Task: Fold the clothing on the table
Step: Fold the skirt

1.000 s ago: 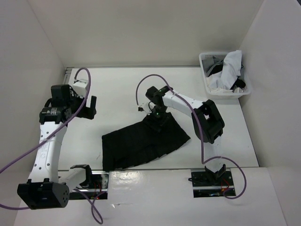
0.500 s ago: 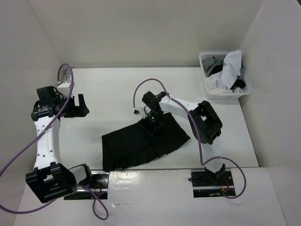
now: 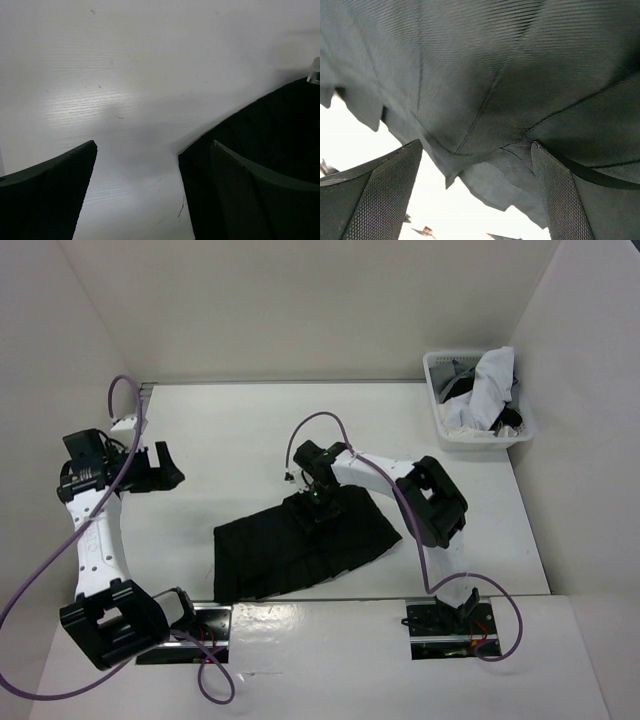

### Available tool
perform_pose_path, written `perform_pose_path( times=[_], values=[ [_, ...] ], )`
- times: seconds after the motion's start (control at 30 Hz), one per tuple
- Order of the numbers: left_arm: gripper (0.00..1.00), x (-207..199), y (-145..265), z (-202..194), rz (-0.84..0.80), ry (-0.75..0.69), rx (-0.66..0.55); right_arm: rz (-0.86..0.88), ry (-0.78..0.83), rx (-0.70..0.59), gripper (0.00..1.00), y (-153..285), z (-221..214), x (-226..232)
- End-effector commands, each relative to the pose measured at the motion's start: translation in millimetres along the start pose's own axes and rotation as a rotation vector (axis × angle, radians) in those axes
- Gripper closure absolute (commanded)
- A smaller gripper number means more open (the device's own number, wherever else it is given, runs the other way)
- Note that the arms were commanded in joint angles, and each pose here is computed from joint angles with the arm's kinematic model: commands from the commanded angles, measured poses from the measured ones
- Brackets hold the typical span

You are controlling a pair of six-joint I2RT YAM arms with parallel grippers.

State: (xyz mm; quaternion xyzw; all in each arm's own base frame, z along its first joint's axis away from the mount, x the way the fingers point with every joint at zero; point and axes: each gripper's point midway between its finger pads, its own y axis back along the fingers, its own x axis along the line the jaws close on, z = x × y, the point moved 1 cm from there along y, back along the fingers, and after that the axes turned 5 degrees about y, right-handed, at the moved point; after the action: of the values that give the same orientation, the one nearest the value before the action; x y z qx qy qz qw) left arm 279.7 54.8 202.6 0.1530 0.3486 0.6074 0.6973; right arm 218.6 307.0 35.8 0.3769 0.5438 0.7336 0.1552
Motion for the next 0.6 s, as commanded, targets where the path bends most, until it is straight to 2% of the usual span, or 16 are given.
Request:
perform_pose_path(
  times=[0.0, 0.27, 0.57],
  values=[
    [0.0, 1, 2, 6, -0.019, -0.025, -0.04, -0.192, -0.05, -0.116, 0.06, -41, 36, -42],
    [0.0, 2, 5, 8, -0.011, -0.024, -0.05, -0.484, -0.137, -0.241, 0.01, -12, 69, -71],
    [0.0, 0, 8, 7, -0.01, -0.03, -0.059, -0.723, -0.222, -0.236, 0.01, -13, 89, -110]
  ],
)
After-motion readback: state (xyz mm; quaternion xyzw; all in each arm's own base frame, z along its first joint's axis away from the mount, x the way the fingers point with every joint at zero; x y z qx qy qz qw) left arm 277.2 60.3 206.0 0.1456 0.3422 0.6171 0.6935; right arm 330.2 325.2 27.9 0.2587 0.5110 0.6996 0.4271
